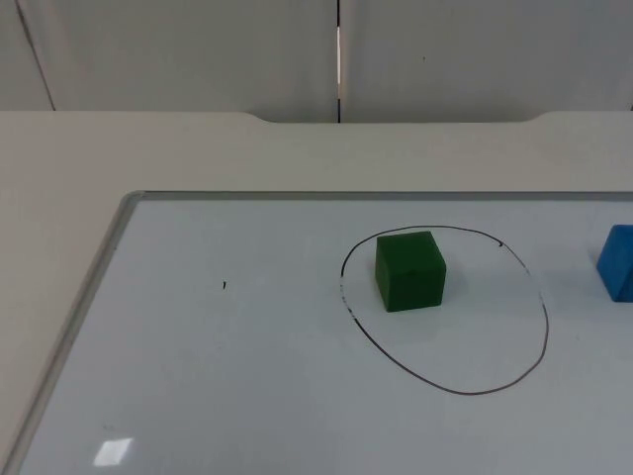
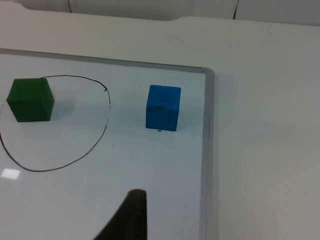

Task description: Push the two cubes into the marked area.

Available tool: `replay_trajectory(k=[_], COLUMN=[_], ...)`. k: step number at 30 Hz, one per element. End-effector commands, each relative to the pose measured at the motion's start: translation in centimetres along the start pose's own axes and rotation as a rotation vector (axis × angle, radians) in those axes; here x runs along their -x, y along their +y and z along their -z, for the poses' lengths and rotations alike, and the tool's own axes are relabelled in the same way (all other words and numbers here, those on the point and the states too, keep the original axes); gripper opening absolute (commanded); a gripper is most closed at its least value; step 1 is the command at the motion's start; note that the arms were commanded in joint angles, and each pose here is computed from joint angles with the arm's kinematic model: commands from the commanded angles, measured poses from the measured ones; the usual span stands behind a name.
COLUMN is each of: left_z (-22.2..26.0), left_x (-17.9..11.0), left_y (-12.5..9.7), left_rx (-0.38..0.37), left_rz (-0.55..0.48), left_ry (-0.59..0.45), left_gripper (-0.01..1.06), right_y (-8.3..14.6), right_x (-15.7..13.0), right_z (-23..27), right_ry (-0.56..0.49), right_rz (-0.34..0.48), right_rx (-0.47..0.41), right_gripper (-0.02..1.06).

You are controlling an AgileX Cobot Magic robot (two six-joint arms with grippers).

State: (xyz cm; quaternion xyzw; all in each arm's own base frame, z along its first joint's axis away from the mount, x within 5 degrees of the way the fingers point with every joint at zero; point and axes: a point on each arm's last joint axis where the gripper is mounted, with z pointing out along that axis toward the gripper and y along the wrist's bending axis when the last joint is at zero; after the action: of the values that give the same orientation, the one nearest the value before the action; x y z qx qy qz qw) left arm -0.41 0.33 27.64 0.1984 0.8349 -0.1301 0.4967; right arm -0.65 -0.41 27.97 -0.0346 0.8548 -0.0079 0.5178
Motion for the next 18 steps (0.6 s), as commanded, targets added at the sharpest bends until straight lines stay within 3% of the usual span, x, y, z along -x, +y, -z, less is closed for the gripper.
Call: replay_trajectory(k=[1,3,7,11,14,15,18], left_z=[-0.1,-0.1,-0.1,-0.1,-0.1,-0.1,-0.1], left_x=[-0.1,-0.1,-0.1,-0.1,-0.1,-0.1,-0.1], left_y=[0.0,0.0,0.0,0.0,0.0,0.0,0.0], left_rx=[0.000,0.000,0.000,0.000,0.000,0.000,0.000], left_rz=[-0.005,-0.008,-0.008,-0.008,-0.008,-0.008,-0.008], left_ry=[-0.002,-0.002,-0.002,-0.002,-0.002,-0.002,-0.002], left_gripper=[0.00,0.00,0.00,0.00,0.00,0.00,0.00], right_y=[0.0,0.0,-0.1,-0.1,-0.2,-0.2,-0.4], right_x=[0.1,0.3,1.8,3.6,5.0,5.0,6.3], right_z=[0.1,0.3,0.0,-0.9,-2.0,-2.0,-3.5], right_ry=[-0.011,-0.012,0.032,0.101,0.166,0.166,0.219], right_rz=[-0.024,-0.071,-0.074,-0.083,-0.088,-0.088,-0.081], right_rx=[-0.006,-0.006,-0.008,-0.009,-0.020,-0.020,-0.040], right_gripper=[1.05,1.04,0.99,0.84,0.61,0.61,0.31])
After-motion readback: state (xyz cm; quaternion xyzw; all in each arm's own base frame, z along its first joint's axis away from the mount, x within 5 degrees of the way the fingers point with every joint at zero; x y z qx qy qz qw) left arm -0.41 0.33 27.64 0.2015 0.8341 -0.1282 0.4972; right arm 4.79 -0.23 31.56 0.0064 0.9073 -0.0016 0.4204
